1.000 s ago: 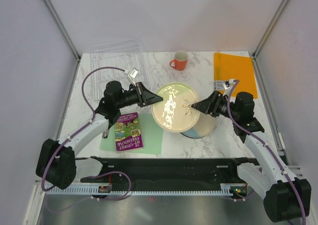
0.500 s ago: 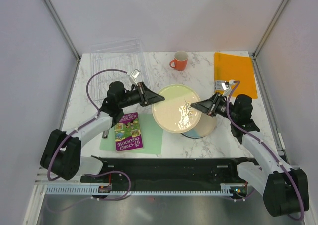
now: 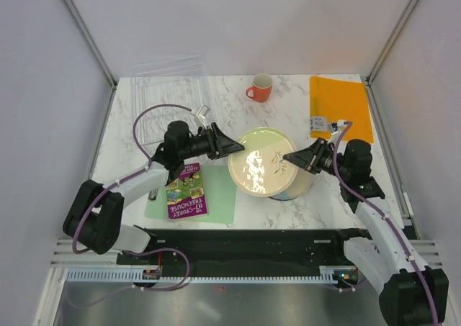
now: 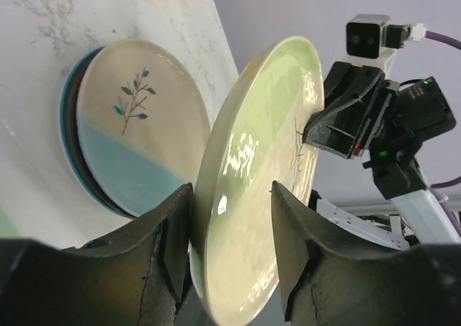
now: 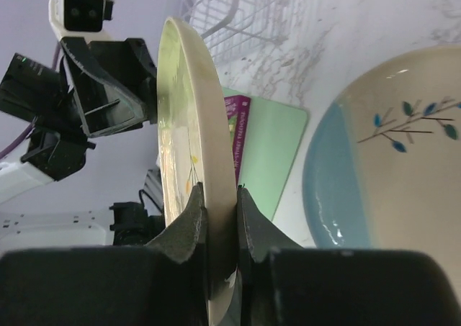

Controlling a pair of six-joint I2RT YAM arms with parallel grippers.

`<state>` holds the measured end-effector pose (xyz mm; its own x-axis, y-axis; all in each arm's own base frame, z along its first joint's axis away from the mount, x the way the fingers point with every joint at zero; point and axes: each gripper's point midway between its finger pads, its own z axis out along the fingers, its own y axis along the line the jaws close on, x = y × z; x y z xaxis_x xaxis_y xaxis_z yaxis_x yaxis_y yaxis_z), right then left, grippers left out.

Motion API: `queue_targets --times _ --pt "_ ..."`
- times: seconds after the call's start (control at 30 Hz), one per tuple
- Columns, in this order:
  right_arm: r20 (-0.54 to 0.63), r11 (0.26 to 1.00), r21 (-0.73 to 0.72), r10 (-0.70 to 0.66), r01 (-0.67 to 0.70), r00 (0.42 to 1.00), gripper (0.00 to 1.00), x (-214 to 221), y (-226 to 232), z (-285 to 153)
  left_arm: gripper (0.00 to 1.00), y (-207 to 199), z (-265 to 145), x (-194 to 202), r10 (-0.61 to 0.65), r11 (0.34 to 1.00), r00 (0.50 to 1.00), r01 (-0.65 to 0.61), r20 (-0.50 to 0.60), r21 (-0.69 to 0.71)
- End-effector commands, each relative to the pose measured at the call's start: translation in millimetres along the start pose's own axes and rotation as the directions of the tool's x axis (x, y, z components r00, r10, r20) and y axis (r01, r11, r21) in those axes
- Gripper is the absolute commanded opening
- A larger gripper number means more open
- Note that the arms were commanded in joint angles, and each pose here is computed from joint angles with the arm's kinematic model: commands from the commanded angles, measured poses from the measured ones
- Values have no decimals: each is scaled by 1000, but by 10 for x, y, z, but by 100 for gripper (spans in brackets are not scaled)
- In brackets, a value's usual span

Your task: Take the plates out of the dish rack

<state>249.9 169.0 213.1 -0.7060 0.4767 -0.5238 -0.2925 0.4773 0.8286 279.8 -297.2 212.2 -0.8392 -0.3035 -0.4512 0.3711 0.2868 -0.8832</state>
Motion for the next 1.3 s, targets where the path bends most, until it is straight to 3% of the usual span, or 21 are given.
queue_targets --times 0.0,0.23,0.53,0.9,1.07,1.27 --pt "133 992 103 -92 78 987 0 -402 -18 -179 54 -5 -20 -129 130 989 991 -129 16 -66" --pt "163 972 225 -98 60 982 0 -513 -261 -297 54 186 -200 -292 210 944 975 -184 70 -273" --pt "134 938 345 -92 40 987 0 -499 -623 -358 55 44 -559 -331 317 905 938 -255 141 -340" --pt "61 930 366 -9 -14 998 1 -273 -911 -316 55 165 -589 -234 291 905 948 -230 127 -358" --pt "-3 926 376 36 -32 999 12 -126 -1014 -293 55 219 -591 -195 281 905 952 -220 122 -363" --pt "-42 898 438 54 -30 998 17 -31 -1165 -339 55 284 -594 -142 267 906 957 -208 116 -370"
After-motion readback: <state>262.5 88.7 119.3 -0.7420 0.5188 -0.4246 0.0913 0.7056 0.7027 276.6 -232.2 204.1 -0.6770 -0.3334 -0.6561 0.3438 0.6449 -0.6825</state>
